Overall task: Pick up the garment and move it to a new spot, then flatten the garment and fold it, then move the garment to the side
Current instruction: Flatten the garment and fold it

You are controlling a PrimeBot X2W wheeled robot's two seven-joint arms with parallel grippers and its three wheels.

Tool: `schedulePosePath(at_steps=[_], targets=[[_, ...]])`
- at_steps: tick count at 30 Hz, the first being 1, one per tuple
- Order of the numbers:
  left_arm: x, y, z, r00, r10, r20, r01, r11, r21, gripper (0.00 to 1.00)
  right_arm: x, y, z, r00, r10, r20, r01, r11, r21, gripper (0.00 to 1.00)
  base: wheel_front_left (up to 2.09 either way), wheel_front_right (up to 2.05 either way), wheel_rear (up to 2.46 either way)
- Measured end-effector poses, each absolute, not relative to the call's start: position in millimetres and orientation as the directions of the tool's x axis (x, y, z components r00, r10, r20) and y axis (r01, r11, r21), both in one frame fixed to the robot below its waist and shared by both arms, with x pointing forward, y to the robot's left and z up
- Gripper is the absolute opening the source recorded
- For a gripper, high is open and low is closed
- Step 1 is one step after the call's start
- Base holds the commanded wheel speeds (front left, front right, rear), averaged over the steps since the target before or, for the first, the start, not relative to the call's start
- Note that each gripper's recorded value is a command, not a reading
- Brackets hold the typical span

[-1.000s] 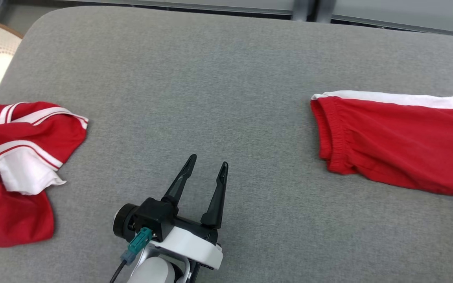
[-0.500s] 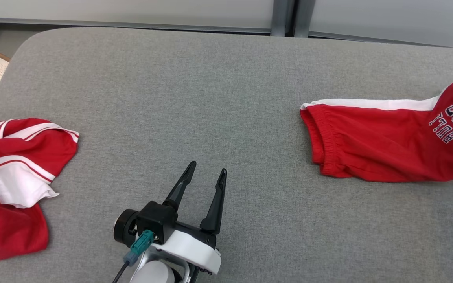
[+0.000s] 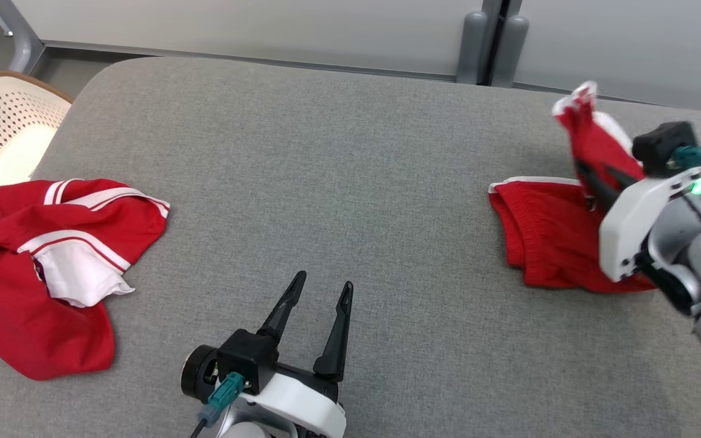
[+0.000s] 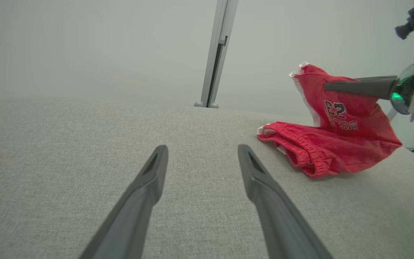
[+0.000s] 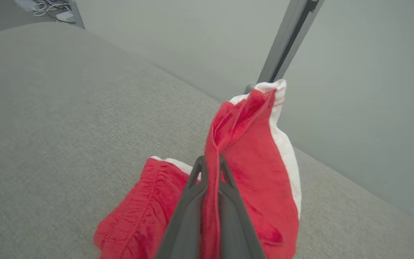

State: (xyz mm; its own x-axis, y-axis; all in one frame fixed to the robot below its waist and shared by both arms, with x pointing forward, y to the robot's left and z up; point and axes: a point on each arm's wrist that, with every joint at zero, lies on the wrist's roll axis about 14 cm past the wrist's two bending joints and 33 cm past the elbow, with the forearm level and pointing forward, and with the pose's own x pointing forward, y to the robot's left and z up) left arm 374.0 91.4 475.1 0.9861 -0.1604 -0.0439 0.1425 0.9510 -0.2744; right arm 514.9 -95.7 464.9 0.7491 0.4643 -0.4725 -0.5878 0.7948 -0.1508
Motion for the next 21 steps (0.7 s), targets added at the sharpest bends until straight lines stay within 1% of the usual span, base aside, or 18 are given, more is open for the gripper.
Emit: schedulePosePath(at_steps=[2, 7, 8, 9, 10, 14, 17, 21], targets=[[373, 93, 474, 0.987, -0.155, -0.047, 0.136, 0.95, -0.279, 1.0, 504, -76, 454, 0.722, 0.493, -0.486, -0.613, 0.781, -0.119, 0.0, 0.0, 0.0, 0.0], [371, 93, 472, 0.987, -0.152, -0.057, 0.129, 0.949, -0.288, 1.0, 488, -49, 433, 0.69, 0.519, -0.505, -0.627, 0.777, -0.058, 0.0, 0.0, 0.0, 0.0], [371, 94, 472, 0.987, -0.151, -0.058, 0.128, 0.949, -0.289, 1.0, 484, -44, 428, 0.68, 0.524, -0.513, -0.629, 0.776, -0.043, 0.14, 0.0, 0.0, 0.0], [371, 94, 471, 0.987, -0.149, -0.06, 0.126, 0.949, -0.29, 1.0, 479, -39, 422, 0.669, 0.528, -0.523, -0.634, 0.773, -0.03, 0.49, 0.0, 0.0, 0.0], [371, 94, 471, 0.987, -0.148, -0.061, 0.124, 0.948, -0.293, 1.0, 475, -33, 419, 0.66, 0.538, -0.524, -0.637, 0.771, -0.011, 1.0, 0.0, 0.0, 0.0], [373, 96, 470, 0.988, -0.14, -0.064, 0.116, 0.948, -0.297, 1.0, 460, -10, 426, 0.64, 0.6, -0.48, -0.655, 0.752, 0.068, 1.0, 0.0, 0.0, 0.0], [374, 95, 471, 0.988, -0.141, -0.062, 0.117, 0.948, -0.297, 1.0, 467, -11, 456, 0.689, 0.628, -0.361, -0.655, 0.753, 0.061, 1.0, 0.0, 0.0, 0.0], [378, 92, 477, 0.988, -0.151, -0.041, 0.132, 0.944, -0.301, 1.0, 477, -42, 490, 0.772, 0.595, -0.221, -0.614, 0.789, -0.02, 1.0, 0.0, 0.0, 0.0]])
